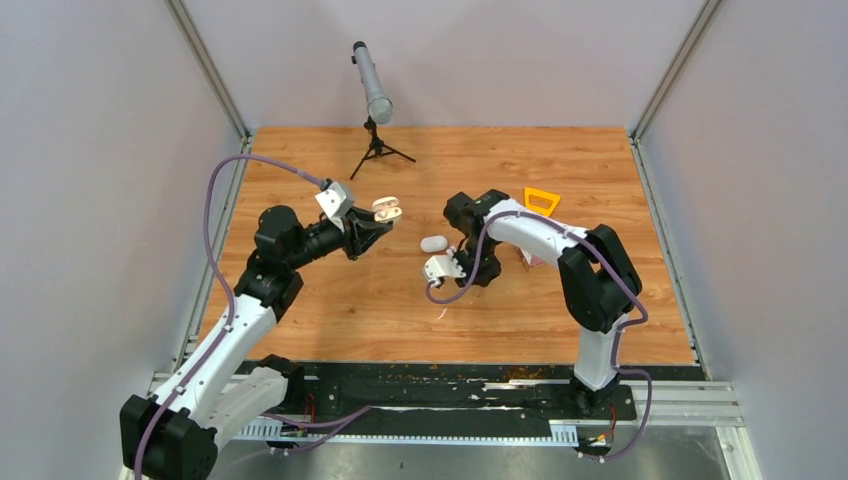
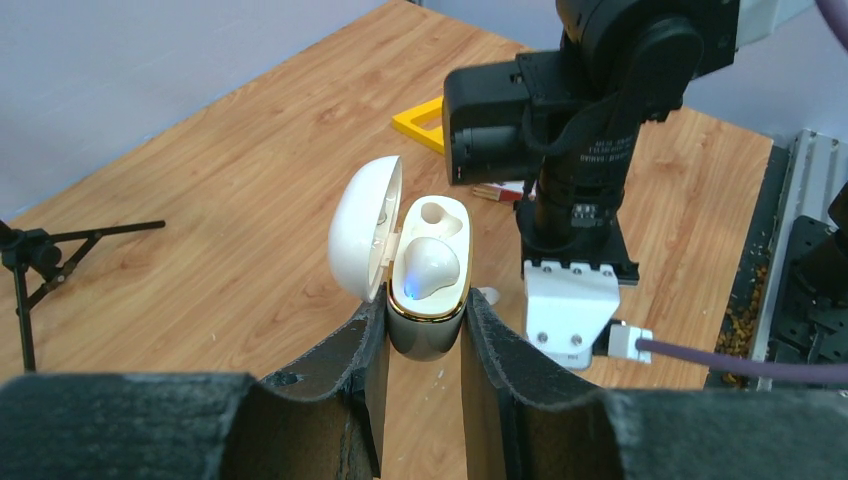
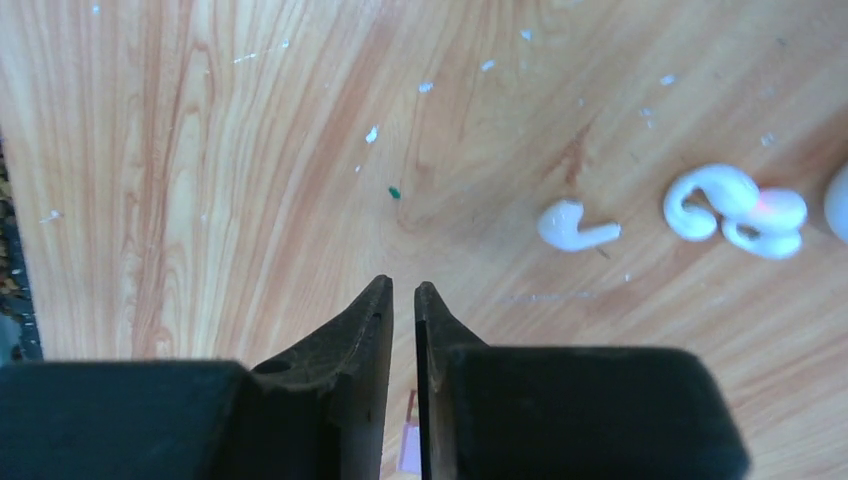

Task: Insert the wireless bluetooth earbuds into the charging case
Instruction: Adjust the earbud at the center of the board, then pick up the earbud from the center of the board.

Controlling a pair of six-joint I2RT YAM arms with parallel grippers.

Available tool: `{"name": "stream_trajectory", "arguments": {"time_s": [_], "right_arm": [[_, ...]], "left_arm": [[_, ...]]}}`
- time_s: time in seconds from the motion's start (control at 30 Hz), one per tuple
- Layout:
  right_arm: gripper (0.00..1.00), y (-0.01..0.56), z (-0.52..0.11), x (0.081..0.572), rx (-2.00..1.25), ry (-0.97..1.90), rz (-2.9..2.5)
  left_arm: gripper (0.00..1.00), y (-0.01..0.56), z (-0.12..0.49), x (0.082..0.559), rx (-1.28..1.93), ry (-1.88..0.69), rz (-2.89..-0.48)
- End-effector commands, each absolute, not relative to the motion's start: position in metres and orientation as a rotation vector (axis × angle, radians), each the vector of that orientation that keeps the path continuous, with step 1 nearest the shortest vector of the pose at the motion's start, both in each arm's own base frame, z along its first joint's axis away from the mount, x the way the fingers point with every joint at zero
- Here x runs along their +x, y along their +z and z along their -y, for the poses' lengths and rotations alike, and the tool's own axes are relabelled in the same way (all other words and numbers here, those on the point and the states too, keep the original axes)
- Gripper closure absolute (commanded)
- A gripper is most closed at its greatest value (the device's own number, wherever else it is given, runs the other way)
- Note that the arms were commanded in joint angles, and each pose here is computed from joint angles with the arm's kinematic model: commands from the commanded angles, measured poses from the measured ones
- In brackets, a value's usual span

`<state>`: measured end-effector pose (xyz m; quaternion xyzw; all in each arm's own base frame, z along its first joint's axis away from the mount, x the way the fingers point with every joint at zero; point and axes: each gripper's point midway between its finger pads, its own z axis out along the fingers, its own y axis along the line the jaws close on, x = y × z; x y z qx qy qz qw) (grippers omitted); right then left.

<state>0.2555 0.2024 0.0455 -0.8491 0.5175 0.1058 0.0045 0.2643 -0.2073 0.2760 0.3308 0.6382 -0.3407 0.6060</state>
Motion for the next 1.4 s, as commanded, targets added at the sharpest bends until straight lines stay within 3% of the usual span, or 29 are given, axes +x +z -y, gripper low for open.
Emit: {"name": "stream_trajectory", "arguments": {"time_s": [0.0, 0.17, 0.27, 0.4, 0.57, 0.77, 1.37], "right_arm": [[0.83, 0.092, -0.206, 0.257, -2.390, 0.489, -1.777], [0.80, 0.121, -0.232, 0.307, -1.501, 0.632, -2.381], [0.70, 0.114, -0.237, 0.308, -1.211, 0.663, -2.525], [0.66, 0.109, -0.243, 0.296, -1.384, 0.634, -2.458], [0.64, 0.113, -0.249, 0.291, -1.832, 0.622, -1.854], [0.64, 0.096, -0.241, 0.289, -2.094, 0.285, -1.132], [0.71, 0.051, -0.248, 0.306, -2.325, 0.316, -1.097]], "left_arm": [[1.00, 0.304, 0.205, 0.269, 0.772, -0.747, -1.399], [1.00, 0.305, 0.206, 0.273, 0.755, -0.754, -1.408], [1.00, 0.304, 0.206, 0.275, 0.747, -0.756, -1.415], [1.00, 0.307, 0.206, 0.276, 0.747, -0.749, -1.414], [1.00, 0.308, 0.200, 0.278, 0.737, -0.728, -1.420], [1.00, 0.306, 0.198, 0.281, 0.735, -0.716, -1.436], [1.00, 0.298, 0.197, 0.283, 0.713, -0.721, -1.444]]}}
